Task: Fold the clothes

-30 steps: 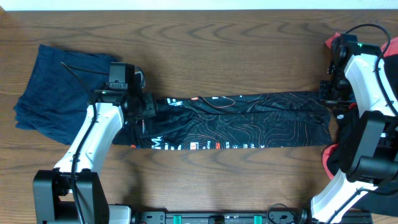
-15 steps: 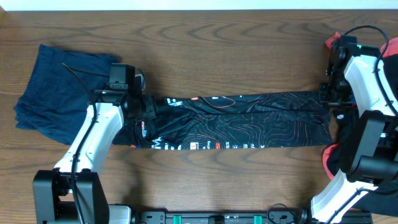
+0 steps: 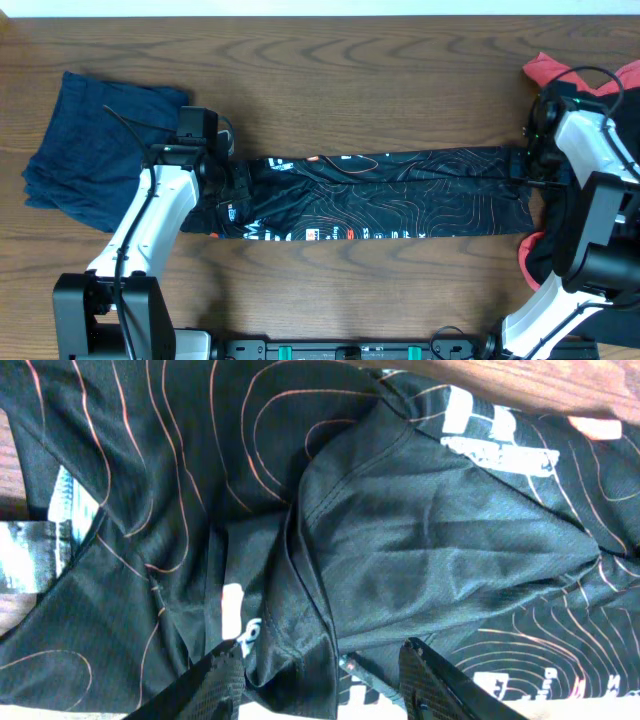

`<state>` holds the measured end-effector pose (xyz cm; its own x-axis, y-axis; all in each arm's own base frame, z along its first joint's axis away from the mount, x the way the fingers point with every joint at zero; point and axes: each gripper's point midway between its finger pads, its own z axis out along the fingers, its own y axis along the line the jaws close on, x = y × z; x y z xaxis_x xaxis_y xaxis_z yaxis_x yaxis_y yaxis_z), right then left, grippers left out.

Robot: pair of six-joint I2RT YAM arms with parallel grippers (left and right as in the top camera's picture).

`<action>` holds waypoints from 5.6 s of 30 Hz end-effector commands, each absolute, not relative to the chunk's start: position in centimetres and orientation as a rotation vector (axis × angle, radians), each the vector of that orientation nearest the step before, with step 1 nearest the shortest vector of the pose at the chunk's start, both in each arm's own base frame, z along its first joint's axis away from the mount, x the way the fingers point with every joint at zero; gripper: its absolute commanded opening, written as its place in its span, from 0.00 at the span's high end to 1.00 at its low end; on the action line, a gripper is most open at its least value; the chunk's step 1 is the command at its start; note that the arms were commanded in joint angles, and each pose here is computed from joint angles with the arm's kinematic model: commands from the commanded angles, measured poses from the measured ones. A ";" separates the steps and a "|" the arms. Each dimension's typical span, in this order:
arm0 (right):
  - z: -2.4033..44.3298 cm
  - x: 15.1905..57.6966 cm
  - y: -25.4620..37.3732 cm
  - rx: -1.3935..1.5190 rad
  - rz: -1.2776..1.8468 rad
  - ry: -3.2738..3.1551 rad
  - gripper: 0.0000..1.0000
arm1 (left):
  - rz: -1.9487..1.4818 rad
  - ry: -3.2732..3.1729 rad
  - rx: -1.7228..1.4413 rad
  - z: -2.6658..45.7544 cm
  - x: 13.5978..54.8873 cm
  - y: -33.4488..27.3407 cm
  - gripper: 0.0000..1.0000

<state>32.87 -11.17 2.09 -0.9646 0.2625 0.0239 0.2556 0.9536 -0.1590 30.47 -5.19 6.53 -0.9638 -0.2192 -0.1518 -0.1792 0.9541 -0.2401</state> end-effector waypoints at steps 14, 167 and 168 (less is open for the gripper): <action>-1.5 33.6 -8.1 -0.301 -0.222 -3.214 0.46 | -0.336 2.917 -0.295 6.8 30.5 -5.3 0.48; 3.1 27.8 18.5 0.962 -0.303 -2.892 0.86 | -0.333 2.920 -0.300 7.2 30.6 -5.2 0.48; 3.6 28.5 18.5 0.965 -0.293 -2.917 0.83 | -0.333 2.920 -0.301 7.2 30.6 -5.2 0.47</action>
<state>25.99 18.27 1.46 -0.7996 -0.5948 0.0826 -0.5648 0.7916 0.2330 30.16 -5.18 6.47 -0.9657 -0.2191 -0.1393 -0.1822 0.9542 -0.2373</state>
